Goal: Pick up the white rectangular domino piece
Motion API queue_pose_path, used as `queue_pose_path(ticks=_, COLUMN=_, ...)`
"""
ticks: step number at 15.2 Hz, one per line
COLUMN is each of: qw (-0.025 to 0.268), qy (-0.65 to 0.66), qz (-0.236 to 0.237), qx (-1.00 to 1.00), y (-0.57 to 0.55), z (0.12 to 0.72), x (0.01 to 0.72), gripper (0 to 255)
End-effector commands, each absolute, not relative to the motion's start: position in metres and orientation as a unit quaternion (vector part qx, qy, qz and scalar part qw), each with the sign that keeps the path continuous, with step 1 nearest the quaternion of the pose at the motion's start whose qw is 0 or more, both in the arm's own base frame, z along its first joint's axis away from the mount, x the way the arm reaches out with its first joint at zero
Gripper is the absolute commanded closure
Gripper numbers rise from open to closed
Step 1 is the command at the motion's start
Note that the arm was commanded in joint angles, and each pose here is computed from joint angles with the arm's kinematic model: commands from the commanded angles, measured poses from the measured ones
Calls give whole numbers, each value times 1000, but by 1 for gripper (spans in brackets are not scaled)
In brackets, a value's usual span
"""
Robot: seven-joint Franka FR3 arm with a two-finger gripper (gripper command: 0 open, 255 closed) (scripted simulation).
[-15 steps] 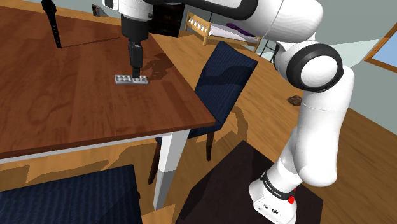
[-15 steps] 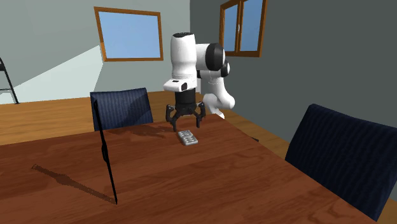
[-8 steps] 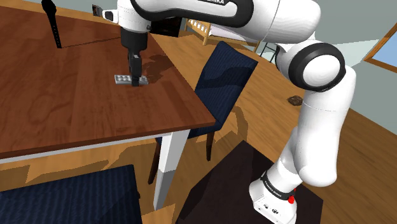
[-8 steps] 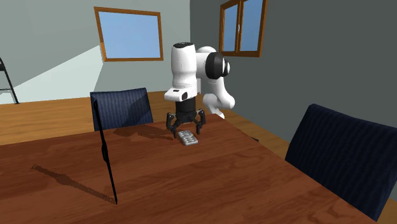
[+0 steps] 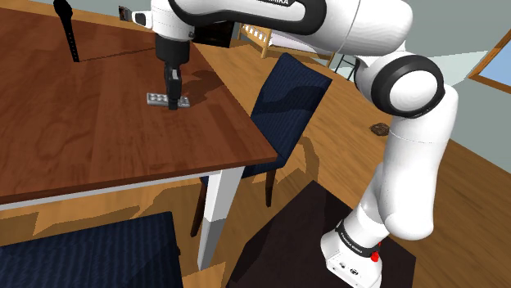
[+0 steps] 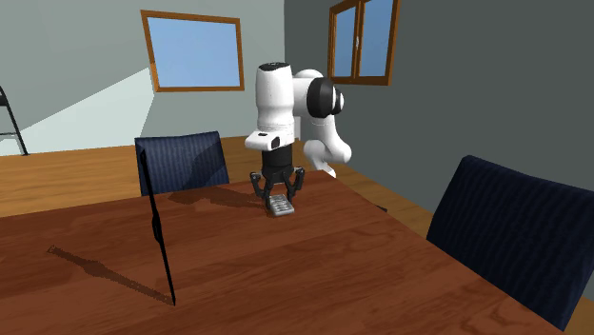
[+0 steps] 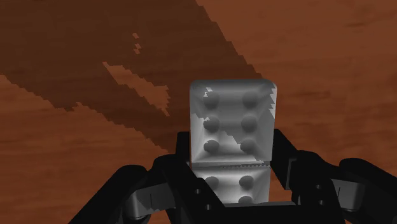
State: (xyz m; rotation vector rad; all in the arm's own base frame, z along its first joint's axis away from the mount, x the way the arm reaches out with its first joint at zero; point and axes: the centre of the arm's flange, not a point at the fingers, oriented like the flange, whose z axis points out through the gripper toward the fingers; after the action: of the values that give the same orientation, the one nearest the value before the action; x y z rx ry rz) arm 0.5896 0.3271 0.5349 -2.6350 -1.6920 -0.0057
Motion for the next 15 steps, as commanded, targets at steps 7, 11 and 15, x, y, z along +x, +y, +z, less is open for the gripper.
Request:
queue_pose_path(ticks=7, qw=6, qy=-541, qz=2, qx=-841, y=328, z=557, x=588, gripper=255)
queue_pose_path(ticks=11, qw=6, qy=-541, qz=2, qx=-841, y=328, z=578, x=588, gripper=255)
queue_pose_path(ticks=15, qw=6, qy=-541, qz=2, qx=-841, y=328, z=600, x=588, gripper=255)
